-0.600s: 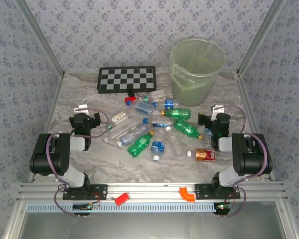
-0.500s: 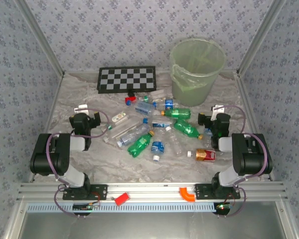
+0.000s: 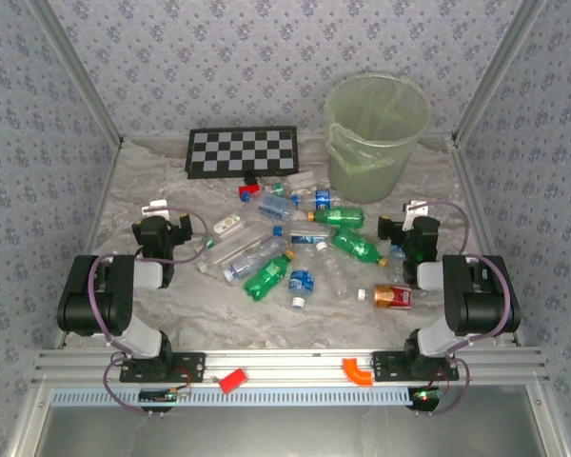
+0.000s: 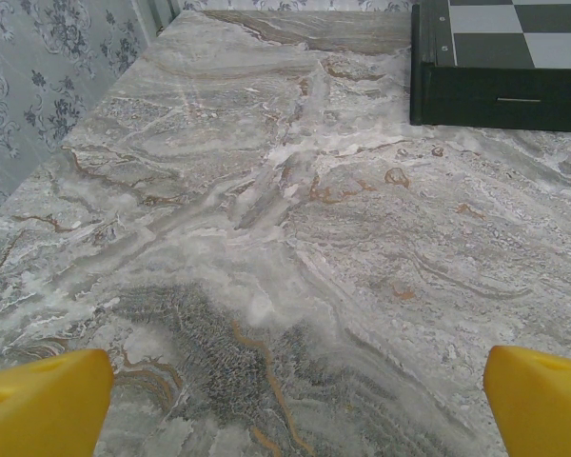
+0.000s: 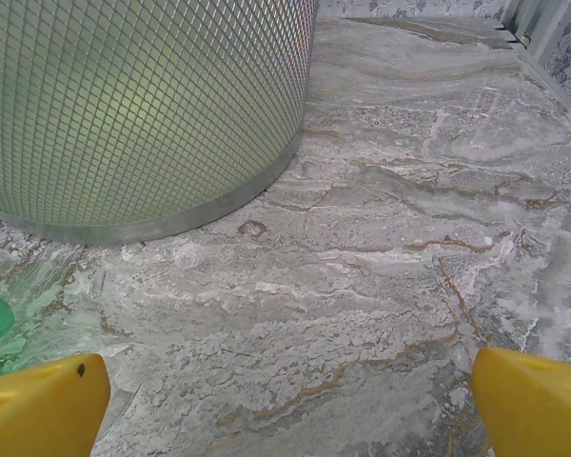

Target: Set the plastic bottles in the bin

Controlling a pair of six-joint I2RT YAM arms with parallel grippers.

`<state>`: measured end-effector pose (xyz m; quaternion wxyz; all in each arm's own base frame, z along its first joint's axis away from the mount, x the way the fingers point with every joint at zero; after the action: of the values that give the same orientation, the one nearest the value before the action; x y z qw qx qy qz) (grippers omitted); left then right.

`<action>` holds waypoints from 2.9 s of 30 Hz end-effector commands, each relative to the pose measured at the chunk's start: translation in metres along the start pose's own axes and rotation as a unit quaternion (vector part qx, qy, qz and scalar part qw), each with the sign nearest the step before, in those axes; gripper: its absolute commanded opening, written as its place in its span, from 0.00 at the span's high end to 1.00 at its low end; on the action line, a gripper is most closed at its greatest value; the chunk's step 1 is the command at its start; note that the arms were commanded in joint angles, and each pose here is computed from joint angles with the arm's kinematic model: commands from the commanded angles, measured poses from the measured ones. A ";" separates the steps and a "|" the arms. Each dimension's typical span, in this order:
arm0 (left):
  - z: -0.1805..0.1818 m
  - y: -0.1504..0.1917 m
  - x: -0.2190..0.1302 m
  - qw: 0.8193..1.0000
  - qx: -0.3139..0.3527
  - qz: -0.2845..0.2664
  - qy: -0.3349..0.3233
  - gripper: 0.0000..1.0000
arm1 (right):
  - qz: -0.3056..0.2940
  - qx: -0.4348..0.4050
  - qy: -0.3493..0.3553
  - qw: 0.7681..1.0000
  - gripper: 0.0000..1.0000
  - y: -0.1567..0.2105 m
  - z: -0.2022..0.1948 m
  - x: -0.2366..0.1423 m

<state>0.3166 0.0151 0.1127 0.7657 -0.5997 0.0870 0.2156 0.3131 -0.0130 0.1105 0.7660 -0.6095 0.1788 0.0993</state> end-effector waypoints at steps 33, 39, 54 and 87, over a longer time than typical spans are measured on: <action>0.038 -0.073 -0.024 0.994 -0.042 0.050 -0.090 0.00 | -0.048 -0.003 0.043 0.998 0.01 -0.036 0.005 -0.025; 0.070 -0.124 -0.070 0.963 -0.191 0.110 -0.156 0.00 | -0.086 0.179 0.066 0.978 0.01 -0.082 0.001 -0.074; -0.040 -0.125 -0.124 0.962 -0.207 0.068 0.164 0.00 | 0.047 0.309 0.071 0.947 0.01 -0.075 -0.003 -0.137; -0.137 -0.065 -0.172 0.954 0.005 -0.025 0.299 0.00 | 0.415 0.158 0.166 0.880 0.24 -0.025 0.016 -0.060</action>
<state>0.2126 -0.1682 0.1940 0.6988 -0.6458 0.3057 0.0345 0.2674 0.0015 0.1580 0.7085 -0.3616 0.5460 0.2630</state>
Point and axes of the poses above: each hand's point on the last joint's axis, 136 mm out from that joint toward the fingers, its own x axis out along the fingers, its own z axis along the line the jaws close on, y = z × x, the point moved 8 cm from there along -x, back along the fingers, and after that the axes turned 14 degrees about x, right-handed, at the moved point
